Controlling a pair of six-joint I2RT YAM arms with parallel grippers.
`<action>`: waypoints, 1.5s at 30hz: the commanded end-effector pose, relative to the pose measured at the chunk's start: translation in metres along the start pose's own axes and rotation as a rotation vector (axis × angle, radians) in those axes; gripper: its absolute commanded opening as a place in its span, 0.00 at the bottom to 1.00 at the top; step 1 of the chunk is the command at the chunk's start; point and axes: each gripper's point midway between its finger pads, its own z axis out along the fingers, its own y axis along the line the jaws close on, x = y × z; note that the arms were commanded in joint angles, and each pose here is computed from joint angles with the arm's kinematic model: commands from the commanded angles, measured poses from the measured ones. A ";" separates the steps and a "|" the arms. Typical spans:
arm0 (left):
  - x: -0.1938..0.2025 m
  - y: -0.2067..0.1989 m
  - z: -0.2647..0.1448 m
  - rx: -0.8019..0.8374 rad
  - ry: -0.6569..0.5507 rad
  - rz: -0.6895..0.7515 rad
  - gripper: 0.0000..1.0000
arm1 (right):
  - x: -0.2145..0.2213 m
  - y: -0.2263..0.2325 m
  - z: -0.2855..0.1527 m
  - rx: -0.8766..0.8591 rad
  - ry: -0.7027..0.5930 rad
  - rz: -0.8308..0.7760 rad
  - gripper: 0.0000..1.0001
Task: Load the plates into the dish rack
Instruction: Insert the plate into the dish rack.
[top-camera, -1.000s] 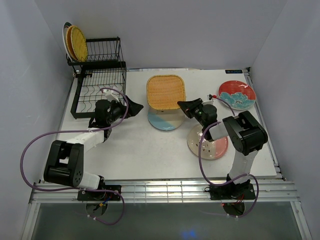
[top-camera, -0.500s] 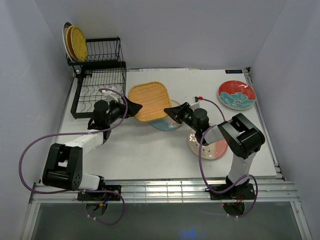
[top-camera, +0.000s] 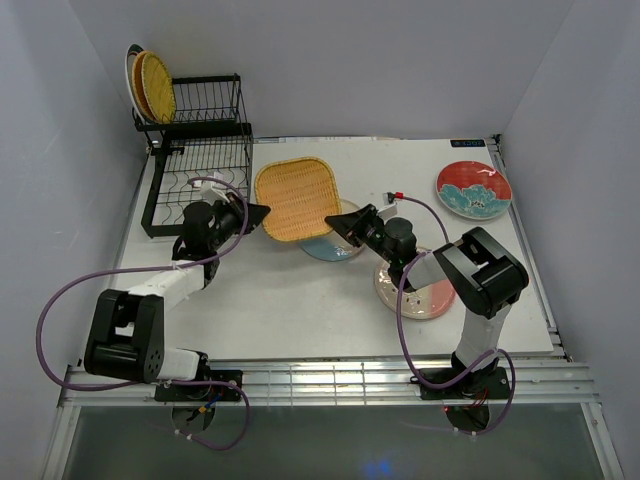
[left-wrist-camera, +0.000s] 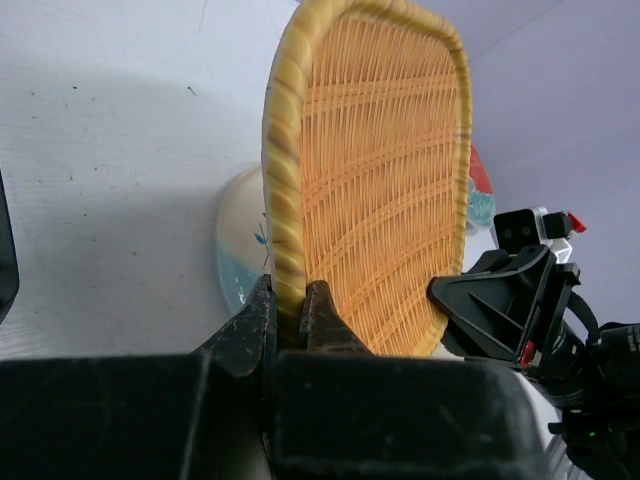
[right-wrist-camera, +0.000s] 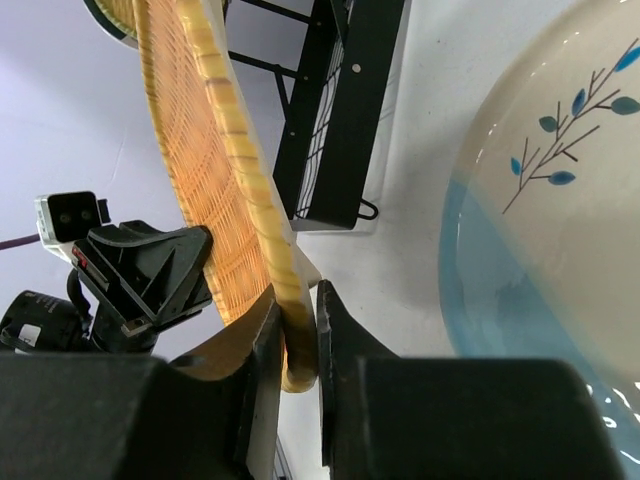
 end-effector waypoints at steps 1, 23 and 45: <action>-0.001 -0.032 -0.007 0.129 0.018 0.074 0.00 | -0.014 0.072 0.003 -0.254 -0.055 -0.062 0.09; -0.032 -0.036 -0.029 0.093 -0.120 0.171 0.00 | -0.018 0.061 0.008 -0.212 -0.076 -0.170 0.83; -0.165 -0.086 -0.065 -0.058 -0.410 0.493 0.00 | -0.058 0.040 -0.013 -0.059 -0.241 -0.292 0.97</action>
